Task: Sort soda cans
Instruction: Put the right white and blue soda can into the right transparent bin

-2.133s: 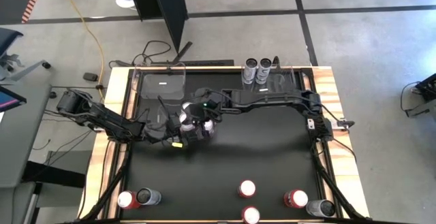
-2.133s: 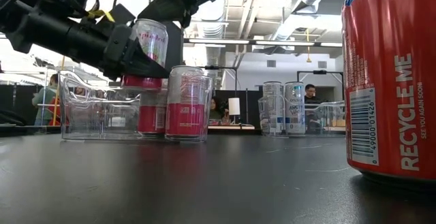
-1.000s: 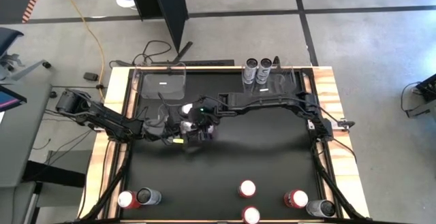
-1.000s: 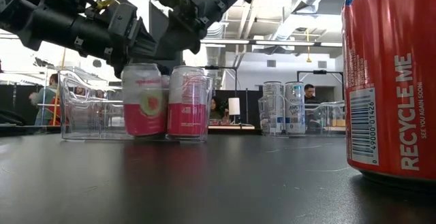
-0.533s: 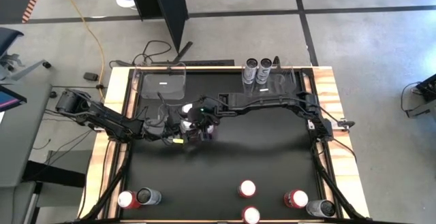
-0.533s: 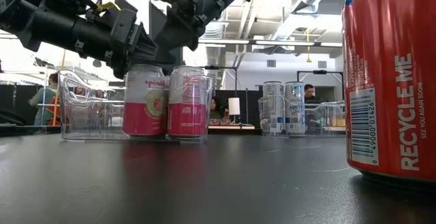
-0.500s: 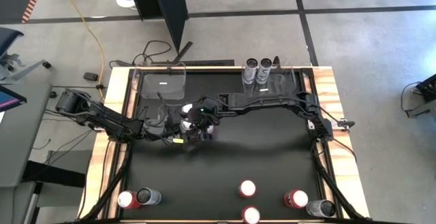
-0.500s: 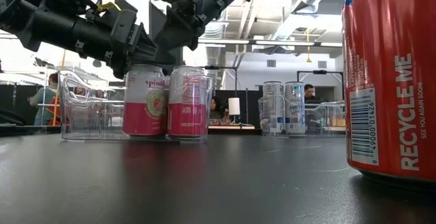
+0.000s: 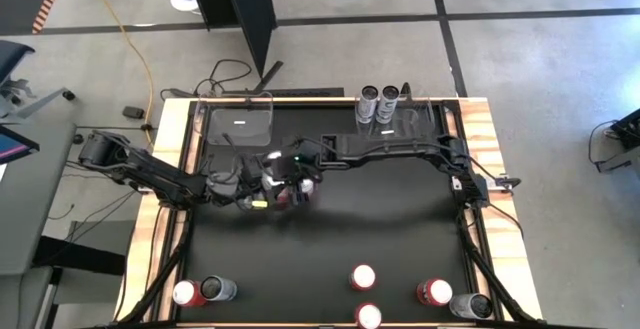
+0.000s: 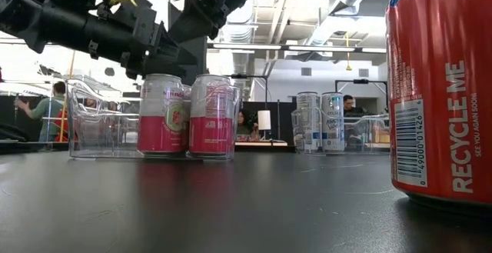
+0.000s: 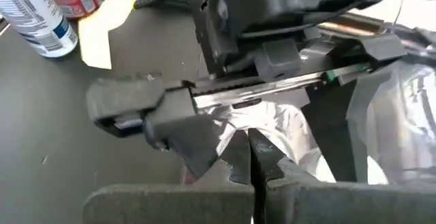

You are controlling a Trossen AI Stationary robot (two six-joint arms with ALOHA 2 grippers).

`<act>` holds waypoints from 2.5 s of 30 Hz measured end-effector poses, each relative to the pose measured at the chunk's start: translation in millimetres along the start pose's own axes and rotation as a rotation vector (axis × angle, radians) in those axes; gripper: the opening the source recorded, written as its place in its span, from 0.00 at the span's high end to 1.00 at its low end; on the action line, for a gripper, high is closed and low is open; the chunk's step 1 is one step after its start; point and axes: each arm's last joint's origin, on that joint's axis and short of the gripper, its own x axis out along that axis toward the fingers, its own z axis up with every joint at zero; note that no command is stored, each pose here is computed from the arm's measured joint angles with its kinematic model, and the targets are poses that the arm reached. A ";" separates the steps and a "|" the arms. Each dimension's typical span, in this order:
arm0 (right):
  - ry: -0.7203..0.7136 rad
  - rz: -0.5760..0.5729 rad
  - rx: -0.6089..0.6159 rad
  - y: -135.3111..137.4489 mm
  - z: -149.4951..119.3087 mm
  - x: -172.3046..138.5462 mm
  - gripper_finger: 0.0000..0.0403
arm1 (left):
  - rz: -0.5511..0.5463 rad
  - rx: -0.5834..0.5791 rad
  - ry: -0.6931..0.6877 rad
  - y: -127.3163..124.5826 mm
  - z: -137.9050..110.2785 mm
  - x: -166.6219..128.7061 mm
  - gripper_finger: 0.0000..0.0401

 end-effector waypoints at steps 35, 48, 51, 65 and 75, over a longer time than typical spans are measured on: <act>-0.265 -0.178 -0.105 21.2 37.9 -203.3 1.00 | -0.108 0.060 -0.208 0.6 64.9 -90.3 0.78; -0.225 -0.248 0.038 75.4 -48.0 -264.8 1.00 | -0.268 0.102 -0.183 -6.2 72.2 -88.7 1.00; -0.219 -0.228 0.072 87.9 -63.4 -268.9 1.00 | -0.284 0.117 -0.132 -12.2 76.9 -84.4 1.00; -0.088 -0.233 0.069 125.3 -92.1 -232.2 1.00 | -0.347 0.271 0.274 -46.1 97.9 -80.1 0.84; -0.066 -0.239 -0.070 131.1 -87.6 -209.5 1.00 | -0.422 0.173 0.649 -74.3 139.4 -115.1 0.41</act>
